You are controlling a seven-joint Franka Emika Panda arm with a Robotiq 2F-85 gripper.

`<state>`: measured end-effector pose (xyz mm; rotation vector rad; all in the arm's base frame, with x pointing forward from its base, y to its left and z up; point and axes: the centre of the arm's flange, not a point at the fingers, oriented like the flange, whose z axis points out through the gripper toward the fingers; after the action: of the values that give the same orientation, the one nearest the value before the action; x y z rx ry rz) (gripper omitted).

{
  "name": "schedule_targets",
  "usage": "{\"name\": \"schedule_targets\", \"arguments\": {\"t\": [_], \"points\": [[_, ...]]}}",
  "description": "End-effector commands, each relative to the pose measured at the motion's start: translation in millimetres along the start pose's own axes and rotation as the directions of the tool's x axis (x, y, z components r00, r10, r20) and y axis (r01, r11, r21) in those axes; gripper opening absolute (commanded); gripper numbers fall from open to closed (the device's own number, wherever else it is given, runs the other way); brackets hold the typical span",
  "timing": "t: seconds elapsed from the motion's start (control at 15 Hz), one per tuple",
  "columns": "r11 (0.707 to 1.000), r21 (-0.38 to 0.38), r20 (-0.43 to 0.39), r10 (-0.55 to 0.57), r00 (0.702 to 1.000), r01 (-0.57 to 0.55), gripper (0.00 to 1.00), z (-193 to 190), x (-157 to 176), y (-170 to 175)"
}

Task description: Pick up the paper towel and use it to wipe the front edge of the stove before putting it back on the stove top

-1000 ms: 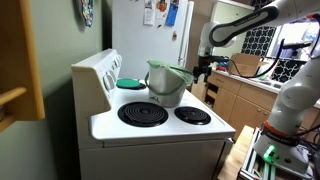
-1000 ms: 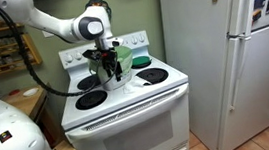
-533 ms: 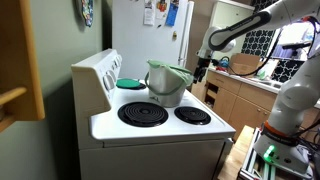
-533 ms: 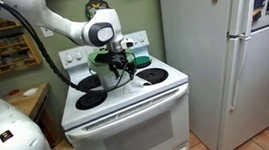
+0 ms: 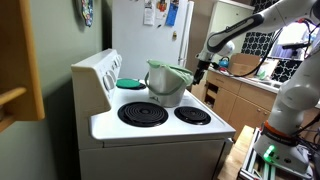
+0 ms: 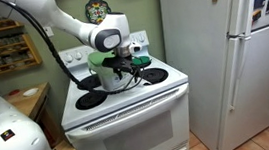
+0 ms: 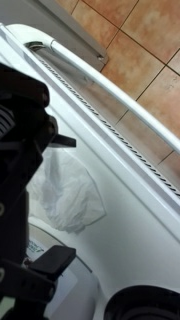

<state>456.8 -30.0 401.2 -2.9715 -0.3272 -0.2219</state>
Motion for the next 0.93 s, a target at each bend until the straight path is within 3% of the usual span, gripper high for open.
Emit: {"name": "schedule_targets", "arguments": {"t": [0.0,0.2,0.47,0.73,0.87], "points": [[0.999,0.003,-0.015,-0.035,0.999,0.035,1.00,3,0,0],[0.977,0.015,-0.064,-0.212,0.975,0.214,1.00,12,5,-1],[0.922,-0.033,-0.203,-0.383,0.901,0.385,1.00,29,15,-2],[0.834,0.032,-0.271,-0.523,0.808,0.551,1.00,47,17,-12],[0.777,0.005,-0.271,-0.605,0.749,0.630,1.00,56,18,-14]]}}
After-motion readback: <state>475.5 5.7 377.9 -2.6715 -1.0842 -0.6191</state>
